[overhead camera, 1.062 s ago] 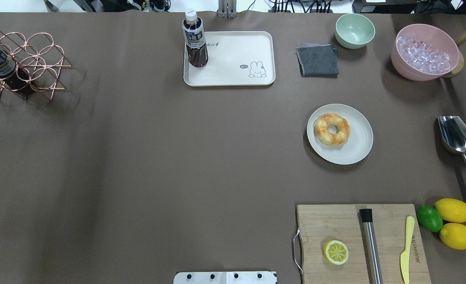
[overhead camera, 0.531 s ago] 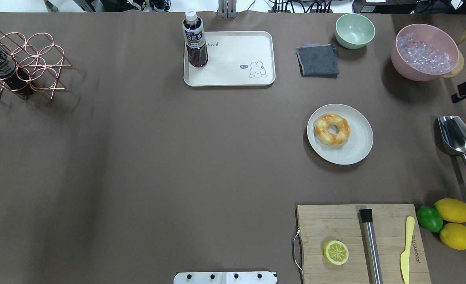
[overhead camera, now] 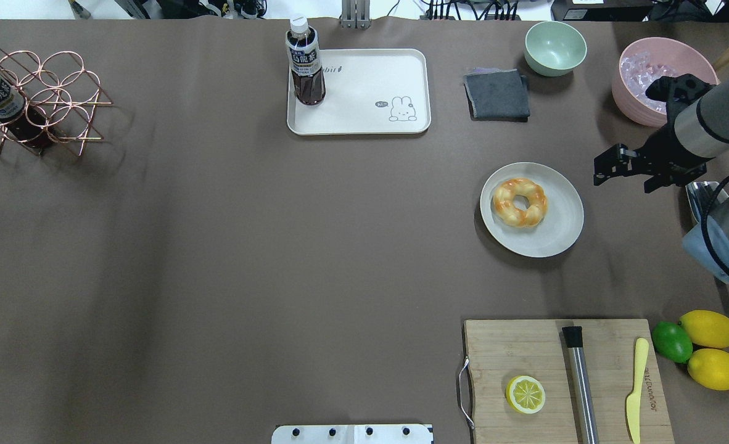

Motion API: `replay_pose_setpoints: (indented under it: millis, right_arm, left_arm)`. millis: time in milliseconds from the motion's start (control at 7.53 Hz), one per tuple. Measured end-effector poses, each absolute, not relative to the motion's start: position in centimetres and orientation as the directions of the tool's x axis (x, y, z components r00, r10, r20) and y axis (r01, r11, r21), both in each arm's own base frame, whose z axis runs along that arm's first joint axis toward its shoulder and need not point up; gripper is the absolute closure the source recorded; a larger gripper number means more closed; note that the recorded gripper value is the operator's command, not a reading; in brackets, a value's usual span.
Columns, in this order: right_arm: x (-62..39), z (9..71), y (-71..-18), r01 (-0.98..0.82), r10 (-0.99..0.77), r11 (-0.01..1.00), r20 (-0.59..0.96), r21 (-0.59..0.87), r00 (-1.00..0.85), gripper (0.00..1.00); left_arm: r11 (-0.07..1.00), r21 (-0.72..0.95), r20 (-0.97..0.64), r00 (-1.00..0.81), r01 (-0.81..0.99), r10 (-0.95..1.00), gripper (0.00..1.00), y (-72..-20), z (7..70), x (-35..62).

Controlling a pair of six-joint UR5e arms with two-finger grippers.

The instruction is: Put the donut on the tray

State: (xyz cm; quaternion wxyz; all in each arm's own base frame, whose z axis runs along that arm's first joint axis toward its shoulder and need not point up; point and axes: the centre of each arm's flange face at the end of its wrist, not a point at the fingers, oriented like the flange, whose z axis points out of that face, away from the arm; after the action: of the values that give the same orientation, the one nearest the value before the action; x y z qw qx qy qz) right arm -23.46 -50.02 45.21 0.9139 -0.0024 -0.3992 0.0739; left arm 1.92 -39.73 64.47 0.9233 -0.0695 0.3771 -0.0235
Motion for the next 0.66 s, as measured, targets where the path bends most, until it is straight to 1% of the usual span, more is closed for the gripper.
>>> replay_pose_setpoints:
  millis: [398,664]
  right_arm:
    - [-26.5,47.5,-48.2,-0.163,0.168,0.983,0.755,-0.082,0.634,0.17]
    - [-28.5,49.3,-47.8,-0.191,0.184,0.978,0.779,-0.085,0.600,0.24]
  left_arm:
    - [0.989,-0.145,-0.693,0.715,-0.015,-0.091,0.02,-39.7,64.5,2.1]
    - [0.989,-0.145,-0.693,0.715,-0.016,-0.090,0.02,-39.7,64.5,2.2]
